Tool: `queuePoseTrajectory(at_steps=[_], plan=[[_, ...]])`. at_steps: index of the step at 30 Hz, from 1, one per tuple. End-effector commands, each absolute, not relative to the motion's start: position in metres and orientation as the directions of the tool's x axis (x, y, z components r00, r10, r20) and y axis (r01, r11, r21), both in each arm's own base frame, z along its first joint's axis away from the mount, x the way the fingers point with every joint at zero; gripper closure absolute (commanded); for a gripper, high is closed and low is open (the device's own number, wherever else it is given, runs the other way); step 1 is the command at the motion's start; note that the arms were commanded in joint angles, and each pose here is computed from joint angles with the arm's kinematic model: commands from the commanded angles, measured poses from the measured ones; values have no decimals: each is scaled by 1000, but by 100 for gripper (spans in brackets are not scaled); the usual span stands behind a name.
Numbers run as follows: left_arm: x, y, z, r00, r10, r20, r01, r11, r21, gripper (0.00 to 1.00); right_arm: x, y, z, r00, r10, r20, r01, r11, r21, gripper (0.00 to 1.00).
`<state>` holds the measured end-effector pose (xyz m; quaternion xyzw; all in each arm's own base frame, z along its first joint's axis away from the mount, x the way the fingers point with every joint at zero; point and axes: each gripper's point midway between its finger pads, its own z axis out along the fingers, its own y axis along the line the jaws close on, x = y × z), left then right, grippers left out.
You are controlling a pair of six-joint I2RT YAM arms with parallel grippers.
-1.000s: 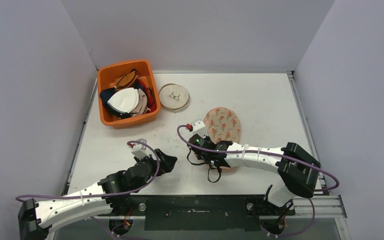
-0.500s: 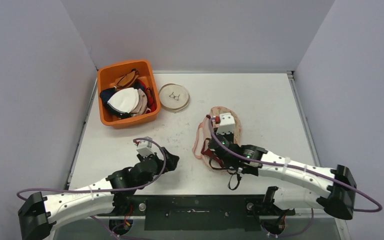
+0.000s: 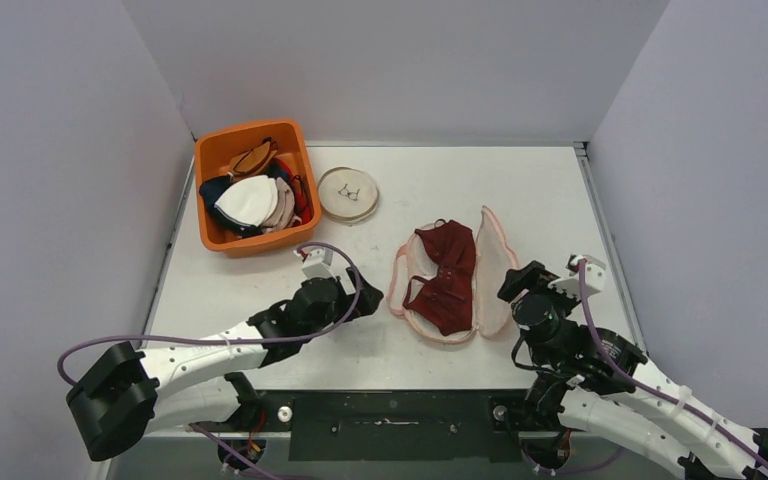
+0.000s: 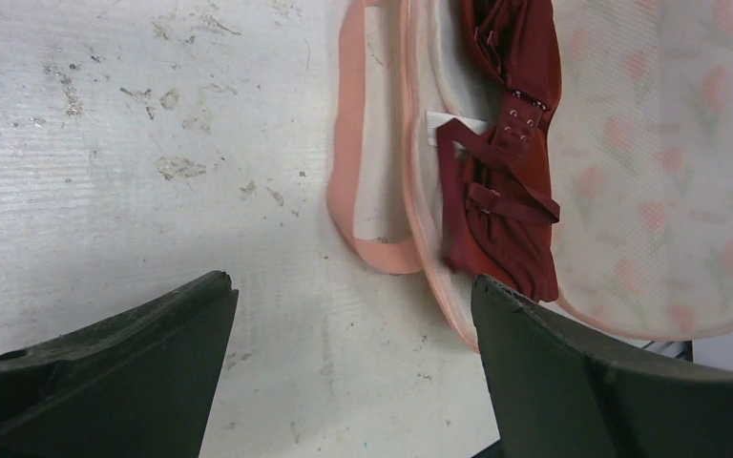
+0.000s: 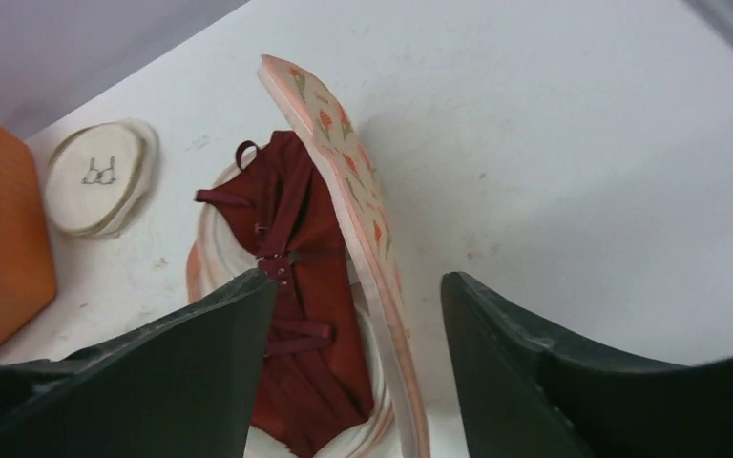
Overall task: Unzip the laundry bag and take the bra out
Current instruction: Open the laundry bag at the center of the board.
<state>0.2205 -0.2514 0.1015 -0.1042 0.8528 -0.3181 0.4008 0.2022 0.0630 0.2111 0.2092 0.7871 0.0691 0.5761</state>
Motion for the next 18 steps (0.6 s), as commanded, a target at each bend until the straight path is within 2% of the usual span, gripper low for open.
queuePoseTrajectory(at_steps=[1, 5, 10, 13, 18], plan=[[232, -264, 128, -637, -466, -614, 113, 731, -673, 8, 197, 35, 213, -183, 417, -890, 365, 870, 332, 24], [235, -260, 131, -631, -461, -624, 113, 741, -662, 8, 202, 43, 230, -198, 388, -900, 346, 887, 306, 16], [239, -259, 145, -623, -459, -633, 141, 731, -668, 8, 219, 99, 243, -270, 330, -905, 128, 943, 306, 15], [242, -263, 155, -622, -446, -644, 174, 723, -668, 8, 229, 139, 230, -339, 285, -897, 12, 954, 299, 15], [245, -281, 168, -651, -432, -624, 218, 681, -699, 8, 253, 168, 189, -451, 271, -850, -36, 946, 321, 13]])
